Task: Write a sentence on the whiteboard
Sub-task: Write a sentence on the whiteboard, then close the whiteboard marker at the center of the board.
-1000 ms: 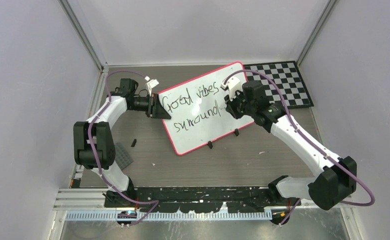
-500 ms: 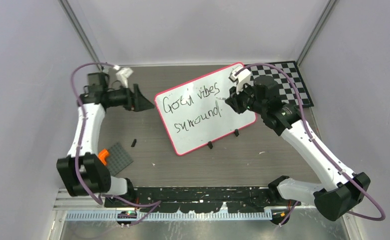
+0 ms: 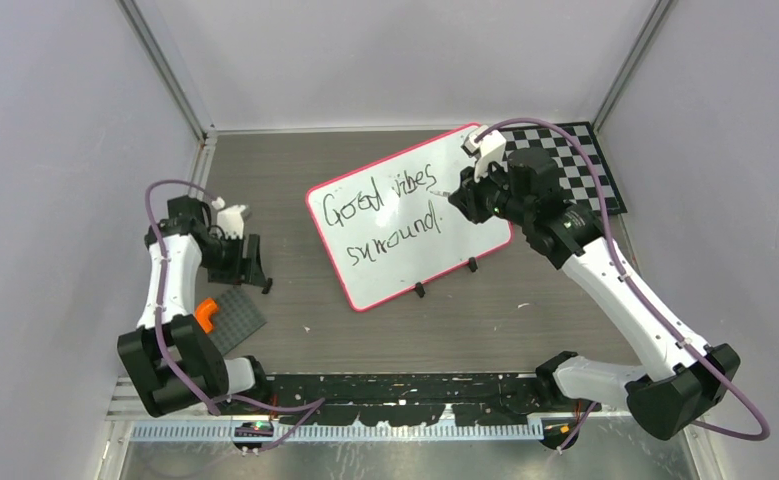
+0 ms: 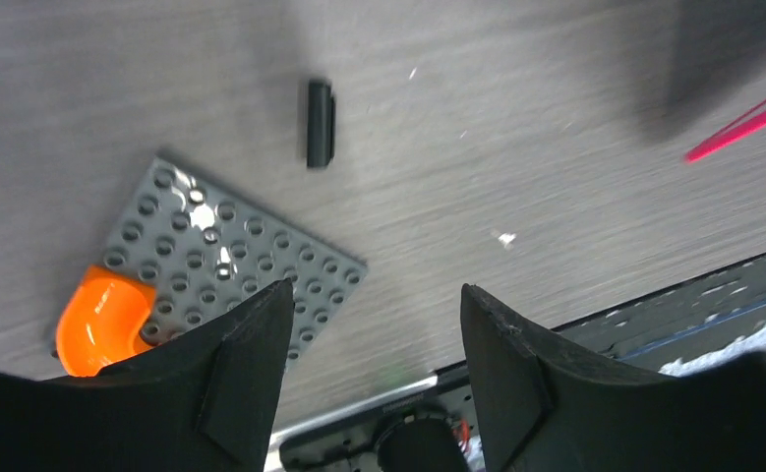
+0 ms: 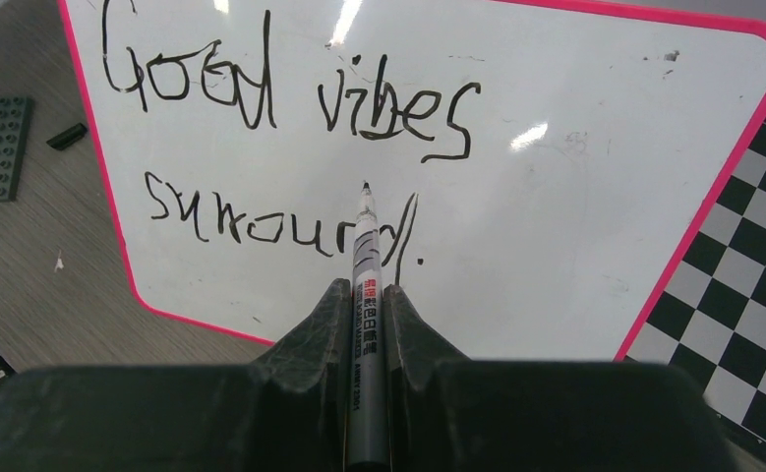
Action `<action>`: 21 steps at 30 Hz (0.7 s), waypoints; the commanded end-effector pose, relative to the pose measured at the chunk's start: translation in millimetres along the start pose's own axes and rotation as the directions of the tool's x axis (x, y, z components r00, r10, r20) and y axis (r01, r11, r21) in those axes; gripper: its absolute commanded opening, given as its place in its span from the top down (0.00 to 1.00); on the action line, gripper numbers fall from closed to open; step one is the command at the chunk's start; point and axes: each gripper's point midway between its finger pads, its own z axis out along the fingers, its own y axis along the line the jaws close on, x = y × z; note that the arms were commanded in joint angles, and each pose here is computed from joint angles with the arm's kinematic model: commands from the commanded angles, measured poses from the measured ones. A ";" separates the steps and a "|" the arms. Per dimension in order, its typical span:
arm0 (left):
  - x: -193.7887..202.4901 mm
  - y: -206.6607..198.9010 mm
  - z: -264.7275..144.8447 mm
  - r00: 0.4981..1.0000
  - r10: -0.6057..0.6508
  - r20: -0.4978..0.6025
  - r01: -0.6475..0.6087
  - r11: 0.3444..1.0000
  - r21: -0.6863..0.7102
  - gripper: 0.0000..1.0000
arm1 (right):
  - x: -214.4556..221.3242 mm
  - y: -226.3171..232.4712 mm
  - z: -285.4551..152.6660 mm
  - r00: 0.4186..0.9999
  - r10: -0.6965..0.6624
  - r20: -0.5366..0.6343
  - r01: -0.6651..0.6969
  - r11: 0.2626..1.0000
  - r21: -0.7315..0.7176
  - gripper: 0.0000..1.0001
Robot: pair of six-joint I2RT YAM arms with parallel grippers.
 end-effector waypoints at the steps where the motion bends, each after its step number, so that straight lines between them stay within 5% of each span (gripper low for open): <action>1: 21.3 27.8 14.4 0.996 0.058 -0.070 -0.067 0.989 -0.129 0.36 | -24.8 -1.8 -3.3 0.998 0.009 0.061 -0.010 1.000 0.012 1.00; 21: 15.2 32.3 92.1 0.948 0.268 -0.174 -0.290 0.950 -0.114 0.50 | -17.9 -7.2 -2.5 0.999 -0.012 0.050 0.010 0.999 0.039 1.00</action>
